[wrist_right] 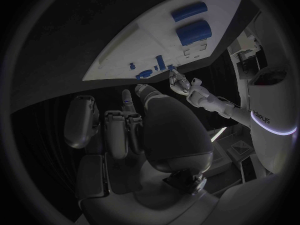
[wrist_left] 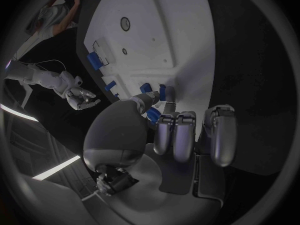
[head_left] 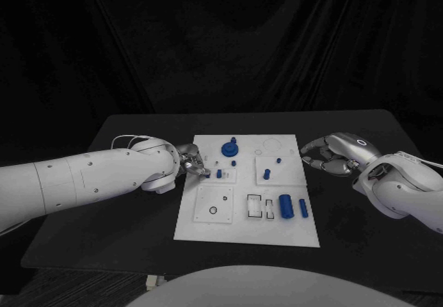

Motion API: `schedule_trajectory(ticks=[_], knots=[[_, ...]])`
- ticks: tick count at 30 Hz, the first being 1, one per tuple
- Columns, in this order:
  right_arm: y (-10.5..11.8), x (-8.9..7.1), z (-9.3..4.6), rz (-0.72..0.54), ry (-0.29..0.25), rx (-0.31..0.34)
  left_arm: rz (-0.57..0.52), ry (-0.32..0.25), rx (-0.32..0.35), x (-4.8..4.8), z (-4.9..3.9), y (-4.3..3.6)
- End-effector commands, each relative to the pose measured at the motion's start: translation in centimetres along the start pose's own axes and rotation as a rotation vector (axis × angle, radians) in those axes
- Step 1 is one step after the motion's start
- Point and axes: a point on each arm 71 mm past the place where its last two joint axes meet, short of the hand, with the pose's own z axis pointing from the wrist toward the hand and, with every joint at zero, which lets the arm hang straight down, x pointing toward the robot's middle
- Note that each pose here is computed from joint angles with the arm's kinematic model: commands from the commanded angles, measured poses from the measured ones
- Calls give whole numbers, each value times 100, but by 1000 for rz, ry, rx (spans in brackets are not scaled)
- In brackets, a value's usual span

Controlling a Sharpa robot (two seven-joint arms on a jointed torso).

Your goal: Assemble the parts on the task board

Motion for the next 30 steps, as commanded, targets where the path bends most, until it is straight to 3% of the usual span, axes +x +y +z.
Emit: schedule_trajectory(ticks=[1, 17, 30], knots=[[-5, 8, -7, 0, -3, 11, 11, 32, 2, 63, 6, -9], [-3, 30, -13, 6, 1, 12, 4, 16, 22, 50, 14, -22], [-12, 31, -24, 7, 1, 15, -2, 3, 8, 28, 17, 15]])
